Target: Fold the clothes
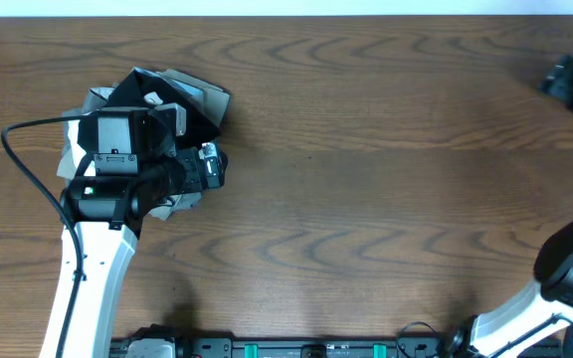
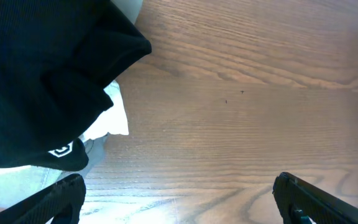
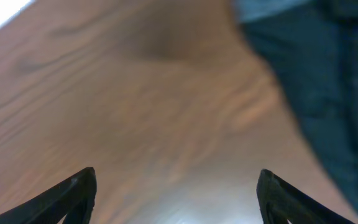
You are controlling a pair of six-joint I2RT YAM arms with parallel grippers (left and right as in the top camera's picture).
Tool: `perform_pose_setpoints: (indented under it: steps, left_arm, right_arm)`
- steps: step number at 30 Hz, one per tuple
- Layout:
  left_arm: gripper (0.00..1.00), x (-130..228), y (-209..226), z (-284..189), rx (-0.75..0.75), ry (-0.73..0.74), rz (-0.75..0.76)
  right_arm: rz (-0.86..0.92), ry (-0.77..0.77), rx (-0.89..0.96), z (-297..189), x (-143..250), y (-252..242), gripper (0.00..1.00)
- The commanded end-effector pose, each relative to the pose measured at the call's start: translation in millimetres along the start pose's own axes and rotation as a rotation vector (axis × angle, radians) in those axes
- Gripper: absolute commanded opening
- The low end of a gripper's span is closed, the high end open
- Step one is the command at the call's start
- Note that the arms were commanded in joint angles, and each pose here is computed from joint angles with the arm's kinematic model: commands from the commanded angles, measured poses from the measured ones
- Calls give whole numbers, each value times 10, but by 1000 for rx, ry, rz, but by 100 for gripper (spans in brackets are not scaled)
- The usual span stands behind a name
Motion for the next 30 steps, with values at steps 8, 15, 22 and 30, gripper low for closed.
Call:
perform_pose_setpoints:
  steps: [8, 15, 22, 30]
  left_arm:
    - [98, -23, -49, -32, 16, -1, 26]
    - [98, -22, -48, -31, 16, -1, 25]
    - [98, -22, -49, -31, 16, 0, 20]
    - [98, -16, -48, -31, 16, 3, -29]
  right_arm:
    - [188, -83, 189, 659, -262, -944, 86]
    - [207, -116, 123, 1196, -289, -1168, 91]
    - [141, -73, 225, 1680, -65, -1360, 87]
    - [115, 46, 248, 2074, 328, -1361, 36]
Point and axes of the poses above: each gripper's point midway between its finger pads, its own z axis out along the fingers, its own y axis along the line the jaws close on, x = y × z, the point moved 4 cm from there along -z, back along the fingers, and after that the axes turned 4 degrees about -z, right-handed, at the moved point
